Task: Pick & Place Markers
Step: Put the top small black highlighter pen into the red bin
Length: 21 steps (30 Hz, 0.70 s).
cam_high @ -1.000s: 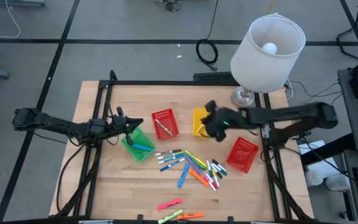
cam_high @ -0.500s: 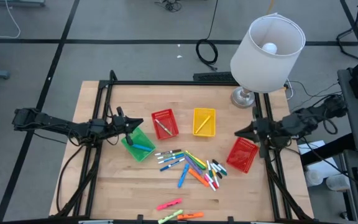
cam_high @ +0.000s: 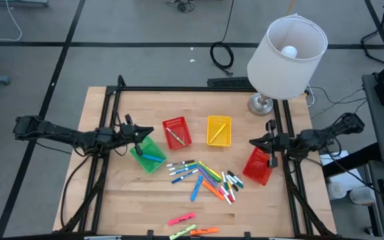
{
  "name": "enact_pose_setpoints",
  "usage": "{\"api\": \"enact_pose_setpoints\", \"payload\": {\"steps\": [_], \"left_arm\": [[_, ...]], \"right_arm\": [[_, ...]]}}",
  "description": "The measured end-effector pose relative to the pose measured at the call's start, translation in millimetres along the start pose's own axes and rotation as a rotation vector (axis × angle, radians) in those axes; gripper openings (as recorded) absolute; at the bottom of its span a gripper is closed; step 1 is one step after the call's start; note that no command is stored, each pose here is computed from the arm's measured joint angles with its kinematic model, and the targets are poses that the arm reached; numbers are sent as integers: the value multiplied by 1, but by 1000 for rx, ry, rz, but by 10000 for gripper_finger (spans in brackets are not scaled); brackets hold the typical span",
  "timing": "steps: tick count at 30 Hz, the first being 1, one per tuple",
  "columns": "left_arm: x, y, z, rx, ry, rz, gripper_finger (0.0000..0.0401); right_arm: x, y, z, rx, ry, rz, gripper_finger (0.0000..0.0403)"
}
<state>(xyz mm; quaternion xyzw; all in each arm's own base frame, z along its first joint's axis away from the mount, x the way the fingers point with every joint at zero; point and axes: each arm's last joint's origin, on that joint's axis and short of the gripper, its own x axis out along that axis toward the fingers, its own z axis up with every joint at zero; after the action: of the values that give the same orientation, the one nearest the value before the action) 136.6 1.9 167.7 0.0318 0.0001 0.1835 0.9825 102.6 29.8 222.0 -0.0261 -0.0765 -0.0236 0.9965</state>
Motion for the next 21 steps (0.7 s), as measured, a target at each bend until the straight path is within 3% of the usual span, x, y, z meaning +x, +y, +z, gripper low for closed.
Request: {"api": "enact_pose_setpoints", "payload": {"steps": [6, 11, 18, 21], "left_arm": [[0, 0, 0, -1, 0, 0, 37], [0, 0, 0, -19, -1, 0, 37], [0, 0, 0, -30, -1, 1, 37], [0, 0, 0, -37, 0, 1, 37]], "right_arm": [[1, 0, -30, 39, 105, -33, 0], [2, -1, -41, 64, 201, -47, 0], [5, 0, -44, 68, 246, -40, 0], [14, 4, -29, 93, 259, -2, 0]]}}
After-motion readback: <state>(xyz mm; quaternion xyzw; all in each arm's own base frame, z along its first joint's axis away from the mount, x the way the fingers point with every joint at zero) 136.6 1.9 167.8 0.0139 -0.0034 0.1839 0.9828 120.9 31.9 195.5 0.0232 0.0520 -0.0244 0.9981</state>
